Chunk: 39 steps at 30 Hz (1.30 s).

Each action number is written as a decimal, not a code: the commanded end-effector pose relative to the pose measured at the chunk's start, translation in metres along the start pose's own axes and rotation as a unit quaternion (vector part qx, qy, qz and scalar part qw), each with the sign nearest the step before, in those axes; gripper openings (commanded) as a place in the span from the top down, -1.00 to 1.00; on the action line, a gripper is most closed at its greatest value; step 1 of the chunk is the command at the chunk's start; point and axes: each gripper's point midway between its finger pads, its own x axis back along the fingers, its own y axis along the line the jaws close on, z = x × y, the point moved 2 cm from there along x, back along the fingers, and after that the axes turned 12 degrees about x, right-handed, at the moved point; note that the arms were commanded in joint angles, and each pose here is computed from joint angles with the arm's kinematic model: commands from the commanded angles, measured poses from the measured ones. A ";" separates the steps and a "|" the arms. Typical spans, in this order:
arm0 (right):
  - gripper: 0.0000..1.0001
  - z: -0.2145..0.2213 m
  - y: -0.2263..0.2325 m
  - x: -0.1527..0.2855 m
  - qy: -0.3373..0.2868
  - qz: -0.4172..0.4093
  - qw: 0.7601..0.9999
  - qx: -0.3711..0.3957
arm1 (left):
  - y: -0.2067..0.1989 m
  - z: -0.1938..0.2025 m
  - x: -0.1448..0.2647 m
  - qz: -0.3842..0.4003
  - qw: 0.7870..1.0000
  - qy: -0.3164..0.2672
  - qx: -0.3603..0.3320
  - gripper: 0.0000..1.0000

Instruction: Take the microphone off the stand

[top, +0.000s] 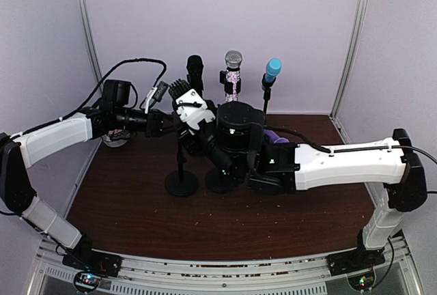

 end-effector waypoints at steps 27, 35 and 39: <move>1.00 -0.007 -0.173 0.143 0.036 0.214 0.966 -0.138 | 0.030 0.005 0.036 -0.053 0.998 -0.023 -0.029 1.00; 1.00 0.101 -0.233 0.166 0.100 0.305 0.909 -0.268 | 0.008 0.026 0.031 -0.027 0.998 0.022 -0.058 0.49; 1.00 0.153 -0.245 0.157 0.129 0.313 0.884 -0.323 | 0.004 0.032 0.037 -0.034 0.996 0.033 -0.072 -0.20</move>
